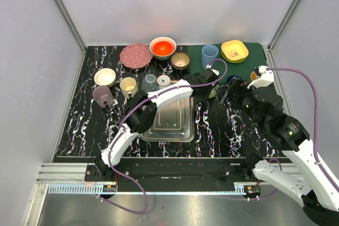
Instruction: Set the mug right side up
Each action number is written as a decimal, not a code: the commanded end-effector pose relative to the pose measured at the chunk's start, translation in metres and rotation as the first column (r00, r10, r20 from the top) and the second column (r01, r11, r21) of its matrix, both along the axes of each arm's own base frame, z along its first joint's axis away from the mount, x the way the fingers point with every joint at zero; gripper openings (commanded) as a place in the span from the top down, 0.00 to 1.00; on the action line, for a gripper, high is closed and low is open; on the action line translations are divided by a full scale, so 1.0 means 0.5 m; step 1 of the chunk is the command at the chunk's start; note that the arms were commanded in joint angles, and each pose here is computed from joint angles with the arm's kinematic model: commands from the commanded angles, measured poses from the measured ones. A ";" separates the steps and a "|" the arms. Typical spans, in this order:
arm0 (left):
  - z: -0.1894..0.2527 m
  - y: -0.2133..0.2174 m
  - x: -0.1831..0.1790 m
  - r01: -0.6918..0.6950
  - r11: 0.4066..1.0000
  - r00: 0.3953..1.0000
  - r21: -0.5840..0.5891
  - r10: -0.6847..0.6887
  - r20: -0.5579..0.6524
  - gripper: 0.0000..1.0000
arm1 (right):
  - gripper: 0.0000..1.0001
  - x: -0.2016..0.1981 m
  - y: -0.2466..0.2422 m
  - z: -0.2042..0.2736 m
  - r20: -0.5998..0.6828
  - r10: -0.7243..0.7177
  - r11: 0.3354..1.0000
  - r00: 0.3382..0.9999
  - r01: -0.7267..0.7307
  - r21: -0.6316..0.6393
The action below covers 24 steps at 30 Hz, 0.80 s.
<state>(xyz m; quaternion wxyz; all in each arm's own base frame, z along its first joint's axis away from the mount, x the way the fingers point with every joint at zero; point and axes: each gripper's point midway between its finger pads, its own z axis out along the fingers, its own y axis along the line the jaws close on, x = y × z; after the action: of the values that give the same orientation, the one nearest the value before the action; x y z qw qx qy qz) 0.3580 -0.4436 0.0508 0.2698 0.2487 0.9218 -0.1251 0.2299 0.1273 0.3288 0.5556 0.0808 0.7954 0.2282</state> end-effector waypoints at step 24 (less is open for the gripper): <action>0.372 0.220 -0.070 -0.198 0.951 0.911 -0.238 0.268 0.313 0.25 | 0.00 0.038 -0.014 -0.036 -0.007 -0.081 0.993 0.997 0.080 -0.085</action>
<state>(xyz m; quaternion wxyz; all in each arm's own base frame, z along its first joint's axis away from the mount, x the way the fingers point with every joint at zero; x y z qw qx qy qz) 0.3282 -0.3744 0.1538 0.3647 0.1977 0.9014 -0.1238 0.2329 0.1210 0.3167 0.5567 0.0866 0.8002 0.2057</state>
